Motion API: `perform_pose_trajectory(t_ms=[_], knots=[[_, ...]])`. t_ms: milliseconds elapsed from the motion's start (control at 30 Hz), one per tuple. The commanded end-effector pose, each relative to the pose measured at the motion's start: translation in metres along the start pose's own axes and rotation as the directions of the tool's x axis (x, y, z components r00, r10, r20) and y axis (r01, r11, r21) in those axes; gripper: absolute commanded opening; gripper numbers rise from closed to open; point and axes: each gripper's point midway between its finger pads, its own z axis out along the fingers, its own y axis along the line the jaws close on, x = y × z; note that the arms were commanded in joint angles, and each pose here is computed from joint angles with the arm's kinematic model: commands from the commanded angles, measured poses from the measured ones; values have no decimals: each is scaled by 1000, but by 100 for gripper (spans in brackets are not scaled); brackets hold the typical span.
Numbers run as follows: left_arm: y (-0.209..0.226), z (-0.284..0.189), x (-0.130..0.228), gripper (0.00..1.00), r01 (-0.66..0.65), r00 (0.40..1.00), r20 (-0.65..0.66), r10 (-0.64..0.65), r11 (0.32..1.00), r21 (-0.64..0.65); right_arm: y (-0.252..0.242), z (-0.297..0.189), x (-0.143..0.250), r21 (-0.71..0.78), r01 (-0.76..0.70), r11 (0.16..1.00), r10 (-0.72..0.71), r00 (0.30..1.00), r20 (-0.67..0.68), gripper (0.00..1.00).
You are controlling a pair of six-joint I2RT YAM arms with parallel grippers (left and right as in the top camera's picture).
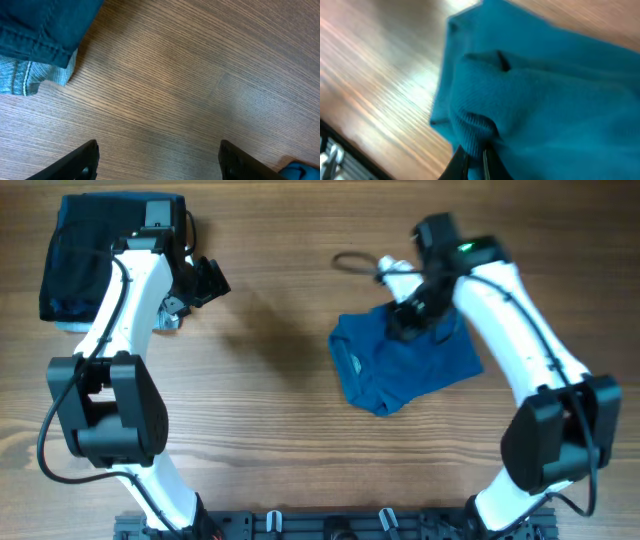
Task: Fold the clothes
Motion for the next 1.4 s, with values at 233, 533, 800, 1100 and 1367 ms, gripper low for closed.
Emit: perform_pose_trajectory(t_ms=[233,533,800,1100,1367], knots=[[-3,-11,-3,77,-12,1000,21,12,1000,24,58,63,-3,-87,12,996,-10,1000,16,22],[-44,-14,6,57,-109,994,2,111,974,201,38,6,-33,-109,-71,992,89,981,172,53],[-143,-16,89,4,-502,848,17,529,794,344,-78,-43,-14,-28,-372,928,363,881,302,4],[-187,4,163,4,-624,729,-39,684,686,374,-123,11,-16,21,-401,916,384,889,251,4],[-183,39,179,4,-616,712,-117,693,695,370,-147,72,-13,12,-424,906,415,891,182,4]])
